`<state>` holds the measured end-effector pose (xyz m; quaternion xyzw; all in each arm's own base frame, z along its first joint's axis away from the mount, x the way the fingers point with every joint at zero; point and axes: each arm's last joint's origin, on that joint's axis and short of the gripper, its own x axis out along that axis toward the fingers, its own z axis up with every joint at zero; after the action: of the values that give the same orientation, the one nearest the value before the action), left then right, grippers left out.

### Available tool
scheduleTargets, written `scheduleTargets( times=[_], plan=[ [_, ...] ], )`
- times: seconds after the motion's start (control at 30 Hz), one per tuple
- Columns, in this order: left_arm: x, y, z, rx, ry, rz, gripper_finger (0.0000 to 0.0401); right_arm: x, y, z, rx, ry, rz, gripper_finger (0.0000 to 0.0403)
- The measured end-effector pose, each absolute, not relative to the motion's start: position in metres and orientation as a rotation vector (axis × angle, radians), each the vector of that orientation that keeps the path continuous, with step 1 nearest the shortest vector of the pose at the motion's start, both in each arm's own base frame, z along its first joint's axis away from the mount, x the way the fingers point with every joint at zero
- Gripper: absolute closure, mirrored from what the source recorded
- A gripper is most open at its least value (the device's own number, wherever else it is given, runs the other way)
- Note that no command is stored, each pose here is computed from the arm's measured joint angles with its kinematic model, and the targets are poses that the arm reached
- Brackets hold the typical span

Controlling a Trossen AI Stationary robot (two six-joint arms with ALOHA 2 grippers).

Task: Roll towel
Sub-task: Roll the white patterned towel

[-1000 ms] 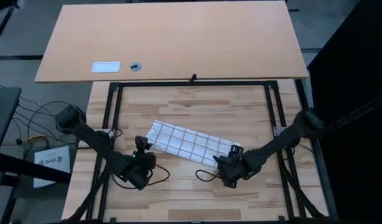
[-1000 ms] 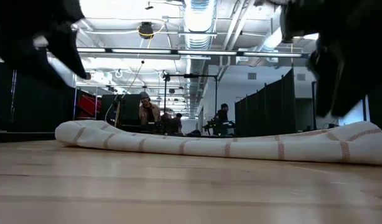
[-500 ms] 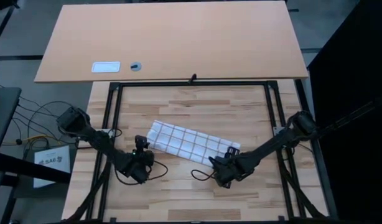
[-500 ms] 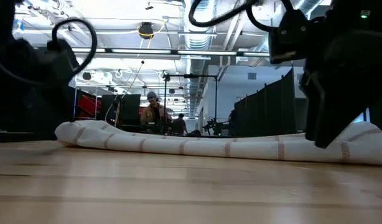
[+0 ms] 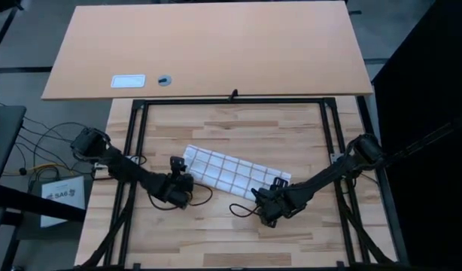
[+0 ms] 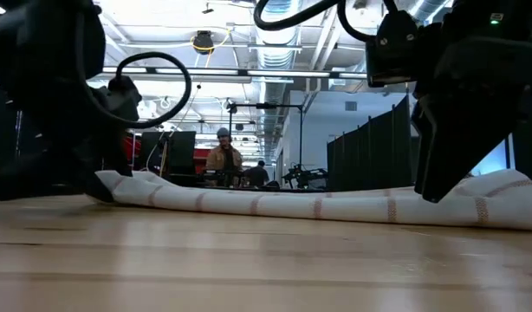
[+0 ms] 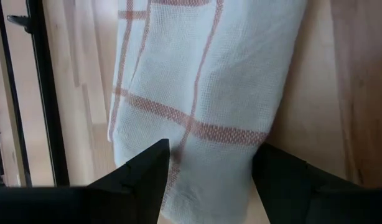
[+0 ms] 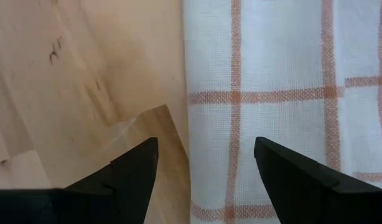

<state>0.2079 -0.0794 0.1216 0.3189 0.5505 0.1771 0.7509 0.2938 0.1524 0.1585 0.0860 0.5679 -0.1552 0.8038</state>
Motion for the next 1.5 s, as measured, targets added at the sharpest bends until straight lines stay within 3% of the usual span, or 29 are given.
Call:
scheduleTargets(
  times=[0.43, 0.7, 0.93, 1.03, 1.13, 1.2, 1.23, 1.5],
  plan=[
    [0.209, -0.078, 0.121, 0.667, 1.205, 0.385, 0.02, 0.28, 0.146, 0.158, -0.002, 1.371, -0.318, 0.0149],
    [0.211, -0.078, 0.119, 0.619, 1.184, 0.413, 0.02, 0.279, 0.149, 0.128, -0.091, 1.496, -0.353, 0.0149],
    [0.211, -0.072, 0.111, 0.646, 1.19, 0.41, 0.021, 0.281, 0.147, 0.123, -0.035, 1.507, -0.399, 0.0158],
    [0.212, -0.066, 0.108, 0.618, 1.197, 0.43, 0.0261, 0.283, 0.145, 0.122, 0.018, 1.528, -0.385, 0.0201],
    [0.211, -0.059, 0.104, 0.582, 1.218, 0.444, 0.036, 0.285, 0.146, 0.122, 0.08, 1.53, -0.38, 0.0292],
    [0.211, -0.054, 0.104, 0.555, 1.228, 0.462, 0.0387, 0.286, 0.146, 0.121, 0.101, 1.53, -0.378, 0.0365],
    [0.212, -0.053, 0.104, 0.547, 1.235, 0.465, 0.0391, 0.285, 0.147, 0.121, 0.101, 1.531, -0.379, 0.0381],
    [0.21, -0.07, 0.121, 0.381, 1.325, 0.403, 0.0399, 0.277, 0.162, 0.129, 0.072, 1.494, -0.277, 0.0399]
  ],
)
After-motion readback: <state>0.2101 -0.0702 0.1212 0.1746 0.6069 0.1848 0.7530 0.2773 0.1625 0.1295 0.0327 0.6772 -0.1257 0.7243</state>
